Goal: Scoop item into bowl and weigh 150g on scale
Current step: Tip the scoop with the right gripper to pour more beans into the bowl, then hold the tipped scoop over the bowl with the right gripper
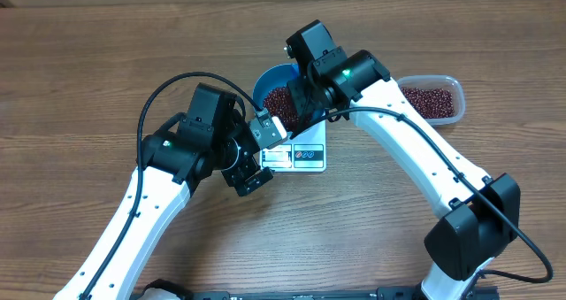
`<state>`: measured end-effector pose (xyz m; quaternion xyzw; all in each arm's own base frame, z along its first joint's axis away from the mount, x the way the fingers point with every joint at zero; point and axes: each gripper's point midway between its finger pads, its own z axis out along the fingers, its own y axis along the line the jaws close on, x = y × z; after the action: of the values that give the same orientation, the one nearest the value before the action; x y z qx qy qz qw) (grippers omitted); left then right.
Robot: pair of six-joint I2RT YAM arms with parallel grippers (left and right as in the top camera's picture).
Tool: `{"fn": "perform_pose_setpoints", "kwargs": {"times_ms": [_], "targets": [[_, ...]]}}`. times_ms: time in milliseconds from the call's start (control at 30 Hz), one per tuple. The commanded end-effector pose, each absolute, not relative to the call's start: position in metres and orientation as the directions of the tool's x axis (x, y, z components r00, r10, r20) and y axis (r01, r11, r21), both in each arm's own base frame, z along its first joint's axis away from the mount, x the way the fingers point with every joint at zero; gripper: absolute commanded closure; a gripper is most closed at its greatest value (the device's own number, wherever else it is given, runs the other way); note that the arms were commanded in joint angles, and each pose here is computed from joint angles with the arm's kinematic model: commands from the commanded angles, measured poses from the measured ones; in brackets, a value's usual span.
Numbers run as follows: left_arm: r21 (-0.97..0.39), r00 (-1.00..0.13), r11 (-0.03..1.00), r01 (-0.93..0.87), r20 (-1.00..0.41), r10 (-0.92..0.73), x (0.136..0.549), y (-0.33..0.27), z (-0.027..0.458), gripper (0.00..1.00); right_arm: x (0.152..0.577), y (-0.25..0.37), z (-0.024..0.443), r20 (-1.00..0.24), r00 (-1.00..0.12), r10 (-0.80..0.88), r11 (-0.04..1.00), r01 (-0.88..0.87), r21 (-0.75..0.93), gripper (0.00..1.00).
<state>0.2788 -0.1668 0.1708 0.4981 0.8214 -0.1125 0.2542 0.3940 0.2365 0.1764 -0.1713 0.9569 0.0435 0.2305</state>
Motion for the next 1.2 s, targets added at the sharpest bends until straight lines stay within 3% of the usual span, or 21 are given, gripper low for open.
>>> {"fn": "perform_pose_setpoints", "kwargs": {"times_ms": [0, 1167], "targets": [[0.069, -0.358, 0.46, 0.885, -0.528, 0.77, 0.278, -0.168, 0.168, 0.0, 0.397, 0.235, 0.202, -0.516, -0.802, -0.303, 0.938, -0.345, -0.014, 0.96], [0.069, -0.359, 0.46, 0.885, -0.528, 0.77, 0.278, -0.168, 0.168, 0.0, 0.386, 0.242, 0.202, -0.517, -0.786, -0.339, 0.937, -0.33, -0.112, 0.96]]}}
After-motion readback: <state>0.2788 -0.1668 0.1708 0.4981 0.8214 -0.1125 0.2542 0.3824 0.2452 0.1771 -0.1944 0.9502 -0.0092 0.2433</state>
